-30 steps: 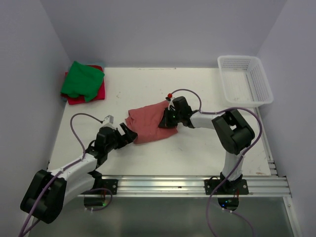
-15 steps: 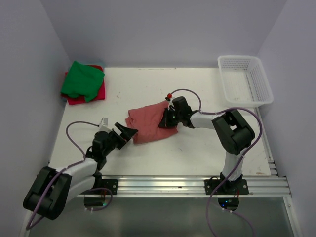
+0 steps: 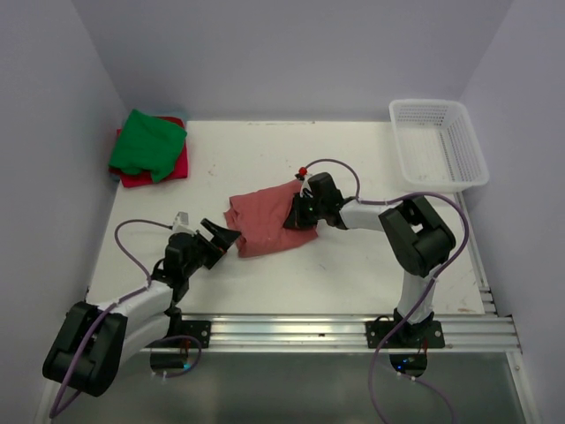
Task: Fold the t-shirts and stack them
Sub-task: Put the neatly folded tshirt into the corner of the board with the left arm
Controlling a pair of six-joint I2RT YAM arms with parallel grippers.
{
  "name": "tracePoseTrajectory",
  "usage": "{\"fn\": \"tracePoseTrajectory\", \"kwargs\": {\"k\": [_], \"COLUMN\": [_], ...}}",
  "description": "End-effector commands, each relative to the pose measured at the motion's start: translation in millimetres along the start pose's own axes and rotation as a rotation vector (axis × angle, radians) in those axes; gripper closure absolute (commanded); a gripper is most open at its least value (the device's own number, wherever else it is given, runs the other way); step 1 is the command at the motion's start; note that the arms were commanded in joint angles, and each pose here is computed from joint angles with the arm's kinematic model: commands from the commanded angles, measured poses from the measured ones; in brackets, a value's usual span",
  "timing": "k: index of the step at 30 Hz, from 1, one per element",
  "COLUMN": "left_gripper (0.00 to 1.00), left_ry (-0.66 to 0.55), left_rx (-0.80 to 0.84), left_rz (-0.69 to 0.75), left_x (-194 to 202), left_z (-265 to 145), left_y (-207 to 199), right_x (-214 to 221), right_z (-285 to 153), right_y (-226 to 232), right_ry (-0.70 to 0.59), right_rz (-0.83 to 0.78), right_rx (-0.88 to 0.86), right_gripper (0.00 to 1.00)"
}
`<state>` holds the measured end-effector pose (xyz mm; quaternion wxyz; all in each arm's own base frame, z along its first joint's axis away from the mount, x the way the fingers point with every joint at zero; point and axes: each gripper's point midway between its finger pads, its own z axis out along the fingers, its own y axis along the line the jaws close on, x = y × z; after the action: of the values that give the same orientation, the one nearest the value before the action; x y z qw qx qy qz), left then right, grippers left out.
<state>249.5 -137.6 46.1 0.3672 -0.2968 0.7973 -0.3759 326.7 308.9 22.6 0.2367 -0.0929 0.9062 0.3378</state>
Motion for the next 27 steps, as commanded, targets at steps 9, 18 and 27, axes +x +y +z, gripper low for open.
{"fn": "tracePoseTrajectory", "kwargs": {"k": [9, 18, 27], "left_gripper": [0.0, 0.0, 0.0], "left_ry": [0.007, 0.035, 0.088], "left_rx": [-0.064, -0.086, -0.034], "left_rz": [0.014, -0.028, -0.018], "left_x": [-3.3, -5.5, -1.2], "left_z": [18.2, 60.8, 99.0], "left_y": [10.7, 12.0, -10.2], "right_x": [21.3, 22.4, 23.6], "right_z": [3.6, 5.3, 7.4], "right_y": [-32.7, -32.8, -33.0], "right_ry": [0.052, 0.056, 0.058], "right_rz": [-0.005, -0.005, -0.006], "right_rx": [0.125, 0.12, 0.117], "right_gripper": [1.0, 1.0, 1.0]}}
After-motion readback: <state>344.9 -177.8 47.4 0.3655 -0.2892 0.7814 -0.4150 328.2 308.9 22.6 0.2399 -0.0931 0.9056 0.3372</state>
